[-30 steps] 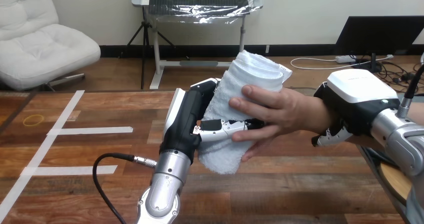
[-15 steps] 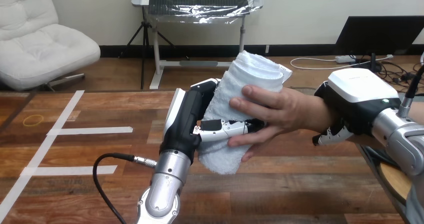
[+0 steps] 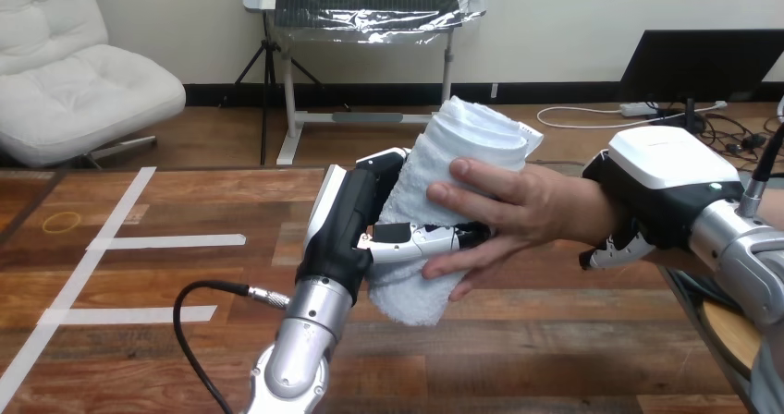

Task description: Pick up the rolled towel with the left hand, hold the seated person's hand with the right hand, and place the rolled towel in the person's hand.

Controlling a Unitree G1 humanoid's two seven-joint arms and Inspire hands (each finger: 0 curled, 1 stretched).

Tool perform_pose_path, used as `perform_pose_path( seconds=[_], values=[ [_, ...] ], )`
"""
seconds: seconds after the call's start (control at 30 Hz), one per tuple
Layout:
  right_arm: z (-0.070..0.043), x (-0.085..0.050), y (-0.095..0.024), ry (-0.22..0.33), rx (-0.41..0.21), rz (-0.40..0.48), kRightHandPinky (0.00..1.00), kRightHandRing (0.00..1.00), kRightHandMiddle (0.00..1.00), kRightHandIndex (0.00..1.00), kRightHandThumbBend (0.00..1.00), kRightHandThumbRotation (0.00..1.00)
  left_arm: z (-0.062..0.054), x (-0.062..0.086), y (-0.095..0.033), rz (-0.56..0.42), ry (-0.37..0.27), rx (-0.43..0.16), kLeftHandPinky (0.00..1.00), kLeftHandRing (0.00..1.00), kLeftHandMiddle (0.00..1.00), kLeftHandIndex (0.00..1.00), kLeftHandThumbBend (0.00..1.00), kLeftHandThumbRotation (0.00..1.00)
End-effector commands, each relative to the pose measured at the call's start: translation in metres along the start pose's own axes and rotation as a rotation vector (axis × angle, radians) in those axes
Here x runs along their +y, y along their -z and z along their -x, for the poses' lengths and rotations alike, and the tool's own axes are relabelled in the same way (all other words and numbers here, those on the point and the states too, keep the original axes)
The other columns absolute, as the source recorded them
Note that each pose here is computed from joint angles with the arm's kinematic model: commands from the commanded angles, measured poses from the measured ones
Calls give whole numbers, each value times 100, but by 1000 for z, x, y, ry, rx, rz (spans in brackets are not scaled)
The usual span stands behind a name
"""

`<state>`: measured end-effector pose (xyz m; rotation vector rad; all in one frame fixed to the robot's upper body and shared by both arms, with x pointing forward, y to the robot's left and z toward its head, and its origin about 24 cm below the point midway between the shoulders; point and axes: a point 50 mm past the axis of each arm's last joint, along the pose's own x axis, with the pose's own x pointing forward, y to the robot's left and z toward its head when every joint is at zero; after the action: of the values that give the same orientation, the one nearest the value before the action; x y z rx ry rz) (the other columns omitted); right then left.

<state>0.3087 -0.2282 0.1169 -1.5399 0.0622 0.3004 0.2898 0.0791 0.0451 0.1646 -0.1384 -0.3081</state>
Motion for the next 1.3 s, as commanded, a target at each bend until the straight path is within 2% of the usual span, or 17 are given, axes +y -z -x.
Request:
perform_pose_path(
  seconds=[0.0, 0.07, 0.13, 0.23, 0.4, 0.57, 0.77, 1.27],
  values=[
    [1, -21, 9, 65, 23, -8, 47, 57, 63, 64, 67, 18, -17, -20, -26, -72, 181, -78, 37, 45, 51, 56, 58, 11],
    [2, -22, 9, 61, 21, -5, 55, 66, 72, 71, 68, 20, -17, -20, -27, -86, 203, -93, 40, 49, 55, 60, 59, 14],
    [2, -22, 9, 55, 17, -10, 58, 70, 75, 74, 69, 22, -16, -19, -27, -95, 223, -97, 42, 50, 57, 62, 59, 15],
    [3, -22, 10, 39, 17, -16, 69, 79, 82, 80, 71, 24, -15, -17, -27, -122, 248, -91, 47, 56, 61, 66, 61, 17],
    [4, -23, 10, 11, 30, -9, 86, 93, 94, 90, 75, 27, -15, -15, -28, -152, 270, -90, 57, 64, 69, 73, 65, 26],
    [6, -23, 9, 2, 36, -9, 94, 98, 98, 94, 79, 28, -13, -12, -28, -178, 294, -92, 63, 69, 73, 78, 66, 29],
    [8, -23, 8, 5, 32, -7, 98, 100, 100, 96, 81, 28, -12, -9, -28, -177, 307, -89, 68, 72, 76, 80, 68, 30],
    [11, -23, 7, 8, 22, -7, 98, 100, 100, 98, 83, 24, -8, -2, -26, -203, 319, -80, 69, 73, 77, 81, 67, 28]
  ],
)
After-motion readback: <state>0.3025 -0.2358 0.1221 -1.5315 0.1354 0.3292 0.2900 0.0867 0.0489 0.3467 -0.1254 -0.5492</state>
